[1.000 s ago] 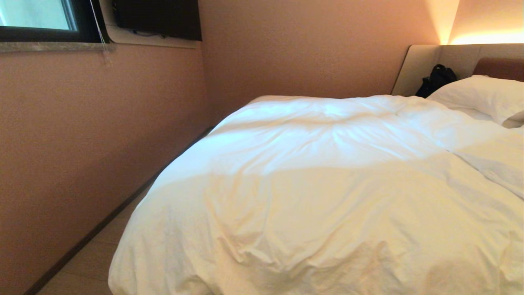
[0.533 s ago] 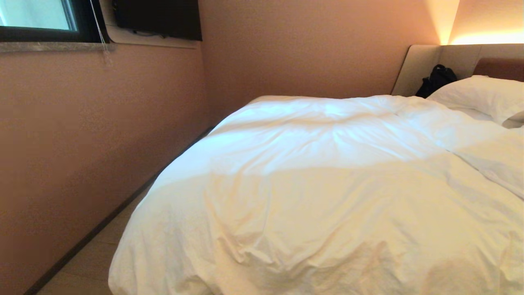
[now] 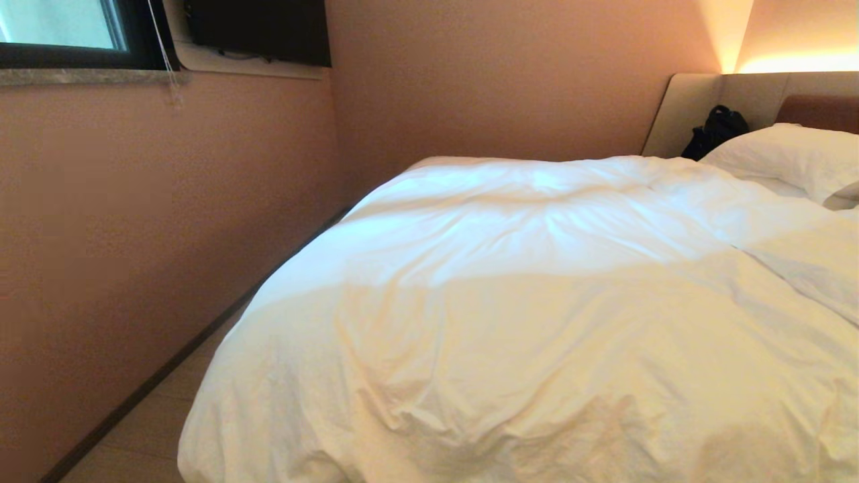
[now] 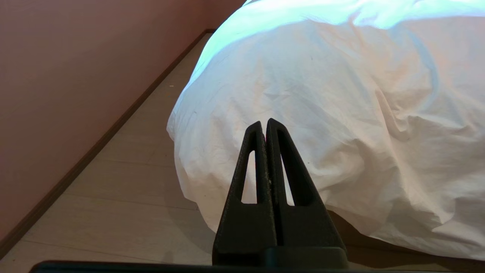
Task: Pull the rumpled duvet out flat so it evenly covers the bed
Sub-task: Flatten the corners of the folded blanket
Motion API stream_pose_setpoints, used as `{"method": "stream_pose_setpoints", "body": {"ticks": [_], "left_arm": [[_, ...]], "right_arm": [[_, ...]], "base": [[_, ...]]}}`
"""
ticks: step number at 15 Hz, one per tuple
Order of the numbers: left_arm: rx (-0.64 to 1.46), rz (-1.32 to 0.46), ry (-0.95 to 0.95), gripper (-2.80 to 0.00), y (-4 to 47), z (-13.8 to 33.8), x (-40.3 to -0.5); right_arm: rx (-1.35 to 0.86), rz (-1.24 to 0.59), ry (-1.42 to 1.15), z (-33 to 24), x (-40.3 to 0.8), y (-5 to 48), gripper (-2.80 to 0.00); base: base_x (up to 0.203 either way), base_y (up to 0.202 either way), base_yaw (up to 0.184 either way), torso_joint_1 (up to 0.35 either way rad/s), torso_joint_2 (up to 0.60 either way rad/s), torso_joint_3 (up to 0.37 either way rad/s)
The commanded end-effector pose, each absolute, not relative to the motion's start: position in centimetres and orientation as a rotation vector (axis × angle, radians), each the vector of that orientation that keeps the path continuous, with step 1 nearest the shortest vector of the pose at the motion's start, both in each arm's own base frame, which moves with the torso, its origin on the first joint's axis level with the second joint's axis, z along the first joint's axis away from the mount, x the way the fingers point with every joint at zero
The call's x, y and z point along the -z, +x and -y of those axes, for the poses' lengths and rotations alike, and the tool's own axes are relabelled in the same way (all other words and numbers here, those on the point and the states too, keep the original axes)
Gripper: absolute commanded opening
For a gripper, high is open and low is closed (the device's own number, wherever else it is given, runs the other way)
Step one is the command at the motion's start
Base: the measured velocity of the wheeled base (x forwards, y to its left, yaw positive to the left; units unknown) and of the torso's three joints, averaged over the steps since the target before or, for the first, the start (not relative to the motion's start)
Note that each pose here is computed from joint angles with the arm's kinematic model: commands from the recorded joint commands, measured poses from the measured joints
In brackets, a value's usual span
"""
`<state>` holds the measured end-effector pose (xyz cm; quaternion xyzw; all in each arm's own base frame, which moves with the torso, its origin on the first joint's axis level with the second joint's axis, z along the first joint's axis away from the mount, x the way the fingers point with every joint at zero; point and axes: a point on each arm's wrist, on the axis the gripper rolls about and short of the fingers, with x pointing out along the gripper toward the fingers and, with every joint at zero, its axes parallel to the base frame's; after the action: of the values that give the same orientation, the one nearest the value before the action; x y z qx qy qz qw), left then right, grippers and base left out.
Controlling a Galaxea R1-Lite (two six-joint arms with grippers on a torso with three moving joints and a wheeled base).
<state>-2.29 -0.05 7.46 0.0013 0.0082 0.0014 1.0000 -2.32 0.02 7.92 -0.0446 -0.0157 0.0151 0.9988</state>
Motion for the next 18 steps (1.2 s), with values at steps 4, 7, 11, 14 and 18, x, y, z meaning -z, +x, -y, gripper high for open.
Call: {"method": "stream_pose_setpoints", "body": {"ticks": [4, 7, 11, 14, 18], "left_arm": [[-0.003, -0.015, 0.003, -2.80, -2.29, 0.05, -7.46], [-0.003, -0.017, 0.003, -2.80, -2.29, 0.05, -7.45], [-0.003, -0.017, 0.007, -2.80, -2.29, 0.05, -7.45], [-0.002, -0.017, 0.003, -2.80, -2.29, 0.05, -7.45], [-0.002, -0.015, 0.003, -2.80, -2.29, 0.05, -7.46]], "right_arm": [[-0.025, 0.002, -0.015, -0.01, -7.59, -2.29, -2.80], [-0.025, 0.002, -0.015, -0.01, -7.59, -2.29, -2.80], [-0.025, 0.002, -0.015, -0.01, -7.59, -2.29, -2.80], [-0.025, 0.002, -0.015, -0.01, -7.59, -2.29, -2.80], [-0.025, 0.002, -0.015, -0.01, -7.59, -2.29, -2.80]], "base": [[0.000, 0.000, 0.000, 0.000, 0.00, 0.000], [0.000, 0.000, 0.000, 0.000, 0.00, 0.000], [0.000, 0.000, 0.000, 0.000, 0.00, 0.000], [0.000, 0.000, 0.000, 0.000, 0.00, 0.000], [0.000, 0.000, 0.000, 0.000, 0.00, 0.000]]}}
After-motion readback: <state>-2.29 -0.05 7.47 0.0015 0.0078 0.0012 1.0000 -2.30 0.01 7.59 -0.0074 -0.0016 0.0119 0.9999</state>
